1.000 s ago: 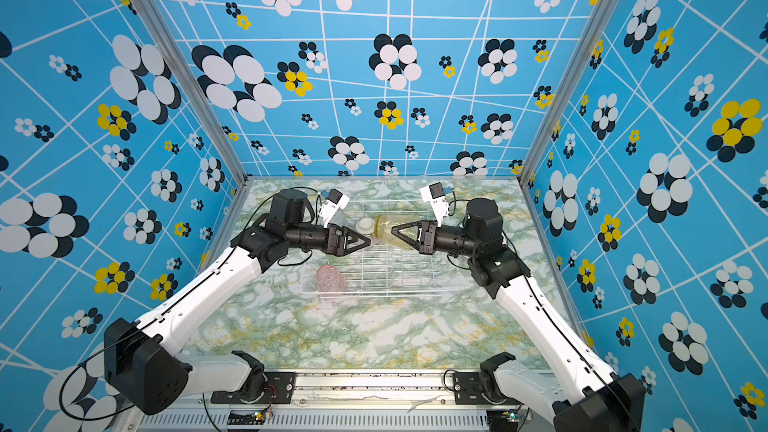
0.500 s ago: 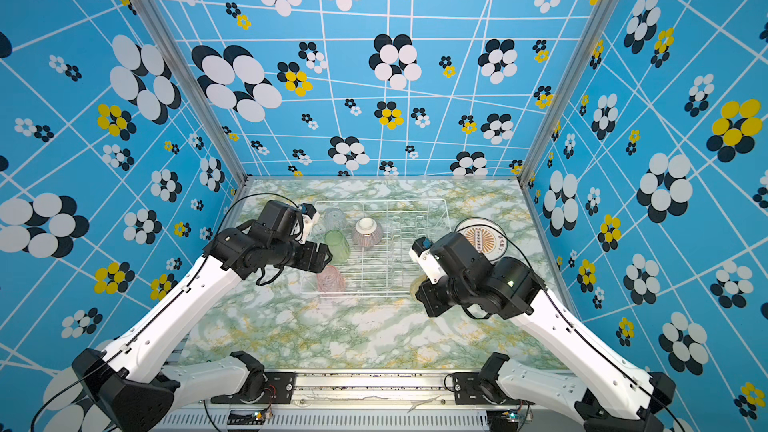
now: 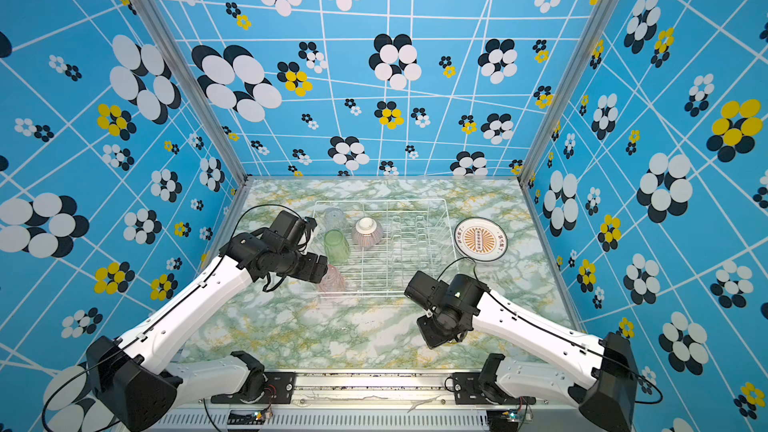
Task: Unload the mixed dishes from the dish rack
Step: 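Carry the yellow glass toward the table edge with right gripper while left gripper releases, then set the yellow glass down with right gripper while left gripper descends to pink glass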
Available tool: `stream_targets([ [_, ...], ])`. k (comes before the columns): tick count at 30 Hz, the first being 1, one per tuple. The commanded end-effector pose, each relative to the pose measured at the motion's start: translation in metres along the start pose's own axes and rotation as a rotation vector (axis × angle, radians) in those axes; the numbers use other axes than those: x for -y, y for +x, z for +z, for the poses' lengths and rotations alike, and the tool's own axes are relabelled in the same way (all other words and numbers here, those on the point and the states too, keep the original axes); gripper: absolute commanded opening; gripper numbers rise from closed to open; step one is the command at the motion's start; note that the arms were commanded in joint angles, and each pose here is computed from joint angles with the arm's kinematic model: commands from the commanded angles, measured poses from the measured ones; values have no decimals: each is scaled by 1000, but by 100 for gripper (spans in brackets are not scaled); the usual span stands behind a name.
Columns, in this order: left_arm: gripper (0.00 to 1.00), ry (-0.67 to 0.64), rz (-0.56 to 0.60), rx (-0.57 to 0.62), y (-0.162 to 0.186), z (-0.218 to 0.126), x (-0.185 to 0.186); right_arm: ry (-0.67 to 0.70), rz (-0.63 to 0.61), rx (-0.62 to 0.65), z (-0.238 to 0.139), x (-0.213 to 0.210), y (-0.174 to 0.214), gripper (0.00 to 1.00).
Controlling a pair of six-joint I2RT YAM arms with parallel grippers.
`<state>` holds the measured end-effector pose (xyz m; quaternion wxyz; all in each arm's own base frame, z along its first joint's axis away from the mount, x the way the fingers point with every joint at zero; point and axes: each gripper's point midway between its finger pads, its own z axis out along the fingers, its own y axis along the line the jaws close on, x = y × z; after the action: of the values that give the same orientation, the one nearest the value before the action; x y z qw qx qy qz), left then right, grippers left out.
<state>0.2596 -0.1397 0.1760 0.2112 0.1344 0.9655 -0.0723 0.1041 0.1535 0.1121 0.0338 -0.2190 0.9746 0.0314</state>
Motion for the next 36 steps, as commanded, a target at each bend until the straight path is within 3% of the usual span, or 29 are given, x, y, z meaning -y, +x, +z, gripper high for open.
stream_targets([
  [1,92,13,13,-5,0,9,3,44,37,55,8,1,-18,0],
  [11,92,18,20,-26,3,17,4,113,8,13,39,0,-36,0],
  [36,93,19,23,-78,9,29,6,48,35,14,61,-1,-49,0],
])
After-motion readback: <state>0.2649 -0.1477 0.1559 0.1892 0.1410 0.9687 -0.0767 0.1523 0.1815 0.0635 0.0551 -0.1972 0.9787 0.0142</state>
